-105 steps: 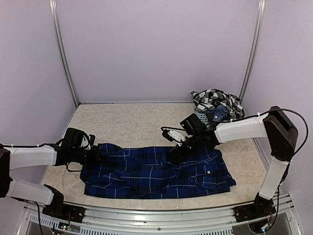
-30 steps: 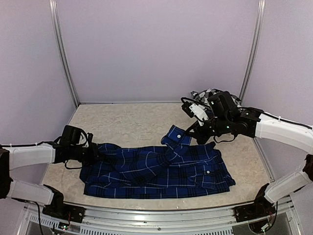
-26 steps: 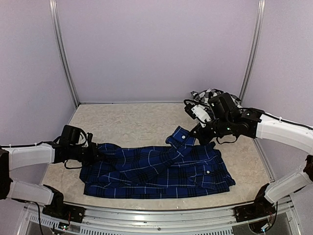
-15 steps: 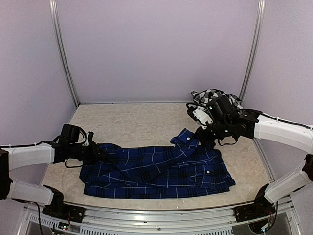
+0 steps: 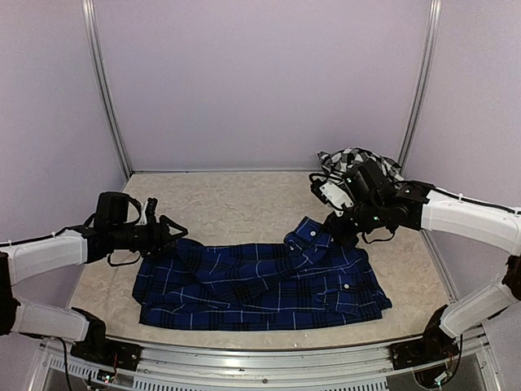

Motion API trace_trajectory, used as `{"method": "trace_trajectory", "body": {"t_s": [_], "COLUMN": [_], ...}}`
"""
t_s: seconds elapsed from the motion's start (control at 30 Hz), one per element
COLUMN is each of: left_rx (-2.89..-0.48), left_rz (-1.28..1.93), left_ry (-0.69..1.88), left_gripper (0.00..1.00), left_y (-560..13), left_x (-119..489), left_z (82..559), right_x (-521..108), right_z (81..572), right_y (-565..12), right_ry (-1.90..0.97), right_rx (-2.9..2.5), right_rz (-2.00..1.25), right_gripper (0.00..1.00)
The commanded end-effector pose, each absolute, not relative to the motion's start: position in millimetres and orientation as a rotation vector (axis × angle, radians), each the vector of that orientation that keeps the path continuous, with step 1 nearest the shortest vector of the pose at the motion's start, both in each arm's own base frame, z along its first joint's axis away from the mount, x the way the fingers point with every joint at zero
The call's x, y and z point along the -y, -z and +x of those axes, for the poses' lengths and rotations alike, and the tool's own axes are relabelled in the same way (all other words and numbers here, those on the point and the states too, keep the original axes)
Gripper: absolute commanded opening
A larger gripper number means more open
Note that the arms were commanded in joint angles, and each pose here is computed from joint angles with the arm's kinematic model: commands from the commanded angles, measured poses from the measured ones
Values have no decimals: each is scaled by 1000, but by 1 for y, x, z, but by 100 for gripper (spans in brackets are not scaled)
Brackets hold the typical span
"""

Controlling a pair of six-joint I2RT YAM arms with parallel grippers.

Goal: Fold and stack the long sleeve shirts
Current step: Smooth out the rectangle-folded shirt at the center of the board.

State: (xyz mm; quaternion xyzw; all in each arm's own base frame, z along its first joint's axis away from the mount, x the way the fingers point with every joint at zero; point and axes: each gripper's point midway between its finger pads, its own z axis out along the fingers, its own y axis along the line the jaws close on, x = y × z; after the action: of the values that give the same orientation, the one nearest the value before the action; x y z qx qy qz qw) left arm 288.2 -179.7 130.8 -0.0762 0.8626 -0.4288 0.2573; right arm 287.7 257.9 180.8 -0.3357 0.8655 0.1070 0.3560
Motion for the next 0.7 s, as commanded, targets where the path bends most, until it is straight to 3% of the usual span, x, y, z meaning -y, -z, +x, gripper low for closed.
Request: {"method": "trace_trajectory", "body": {"t_s": [0.0,0.23,0.67], "left_rx": [-2359,-2343,-2405], "left_rz": [-172,-128,-115], "left_ry": [1120,1152,1100], "left_gripper": [68,71,70], "left_y": [-138,-145,-131], "left_x": [177,180,186], "left_z": [292,283,313], "right_x": [-257,-270,-301], "right_z": [287,253,183], "right_y": [-203,-236,-275], "right_ry": [-307,-531,-951], "right_rx": [-2216,-2079,-1909], "right_rz": [-847,-967,-1196], "right_gripper": [0,0,0]}}
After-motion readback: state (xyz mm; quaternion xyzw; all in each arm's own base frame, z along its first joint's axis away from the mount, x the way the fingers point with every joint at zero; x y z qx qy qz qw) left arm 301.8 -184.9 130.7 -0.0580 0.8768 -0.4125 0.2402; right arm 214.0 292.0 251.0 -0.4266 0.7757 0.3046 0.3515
